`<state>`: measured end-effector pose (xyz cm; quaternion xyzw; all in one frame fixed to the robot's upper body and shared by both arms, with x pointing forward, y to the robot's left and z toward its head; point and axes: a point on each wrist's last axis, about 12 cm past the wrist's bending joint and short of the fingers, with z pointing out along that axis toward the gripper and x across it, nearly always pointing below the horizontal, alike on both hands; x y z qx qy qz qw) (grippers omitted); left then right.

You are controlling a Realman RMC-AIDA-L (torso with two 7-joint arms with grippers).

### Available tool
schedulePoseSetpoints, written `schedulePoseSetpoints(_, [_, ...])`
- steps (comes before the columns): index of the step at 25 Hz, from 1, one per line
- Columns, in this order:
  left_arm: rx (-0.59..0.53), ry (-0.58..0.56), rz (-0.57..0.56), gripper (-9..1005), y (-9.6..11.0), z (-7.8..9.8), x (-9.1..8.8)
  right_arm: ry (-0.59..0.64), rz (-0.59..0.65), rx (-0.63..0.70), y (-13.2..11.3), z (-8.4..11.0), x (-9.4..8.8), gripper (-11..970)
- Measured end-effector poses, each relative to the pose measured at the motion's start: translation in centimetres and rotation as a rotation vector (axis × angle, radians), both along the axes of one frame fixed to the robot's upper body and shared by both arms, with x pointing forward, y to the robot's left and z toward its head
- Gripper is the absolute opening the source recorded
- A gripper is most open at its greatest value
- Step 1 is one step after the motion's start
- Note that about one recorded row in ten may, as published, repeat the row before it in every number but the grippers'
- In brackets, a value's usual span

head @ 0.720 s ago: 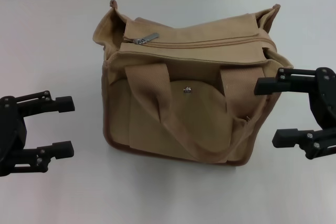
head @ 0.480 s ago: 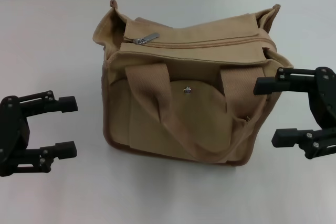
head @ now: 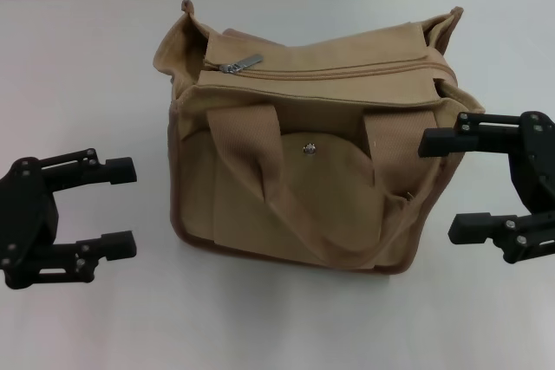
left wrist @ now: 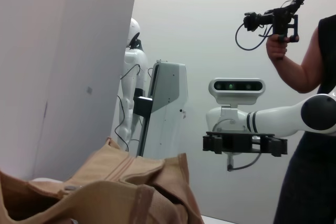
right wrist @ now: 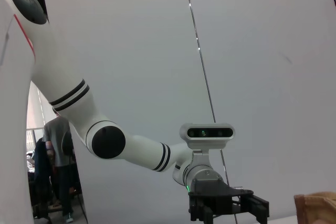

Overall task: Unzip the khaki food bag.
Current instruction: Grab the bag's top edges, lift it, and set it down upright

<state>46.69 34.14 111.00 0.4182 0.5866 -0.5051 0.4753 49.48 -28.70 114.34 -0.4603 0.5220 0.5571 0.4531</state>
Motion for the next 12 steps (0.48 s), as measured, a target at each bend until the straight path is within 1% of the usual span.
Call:
schedulePoseSetpoints(2, [-0.003, -0.004, 0.008, 789, -0.1, -0.1, 0.0, 0.0, 0.0, 0.001, 0.0, 0.0, 0.0, 804])
schedulePoseSetpoints(5, [-0.004, -0.016, 0.062, 787, -0.6, -0.5, 0.4, 0.0, 0.004, 0.005, 0.3, 0.0, 0.0, 804])
schedulePoseSetpoints(6, [-0.004, -0.016, 0.062, 786, -0.6, -0.5, 0.4, 0.0, 0.004, 0.005, 0.3, 0.0, 0.0, 804])
schedulePoseSetpoints(7, [0.006, -0.02, 0.094, 786, -0.8, -0.8, 0.7, -0.001, 0.005, 0.006, 0.3, 0.0, 0.1, 804])
schedulePoseSetpoints(10, [0.006, -0.02, 0.094, 784, -0.8, -0.8, 0.7, -0.001, 0.006, 0.009, 0.5, 0.0, 0.1, 804])
schedulePoseSetpoints(11, [0.021, -0.02, 0.134, 783, -1.4, -1.3, 1.3, -0.001, 0.006, 0.009, 0.5, 0.0, 0.1, 804])
schedulePoseSetpoints(12, [0.021, -0.02, 0.134, 782, -1.4, -1.3, 1.3, 0.0, 0.006, 0.009, 0.5, 0.0, 0.1, 804])
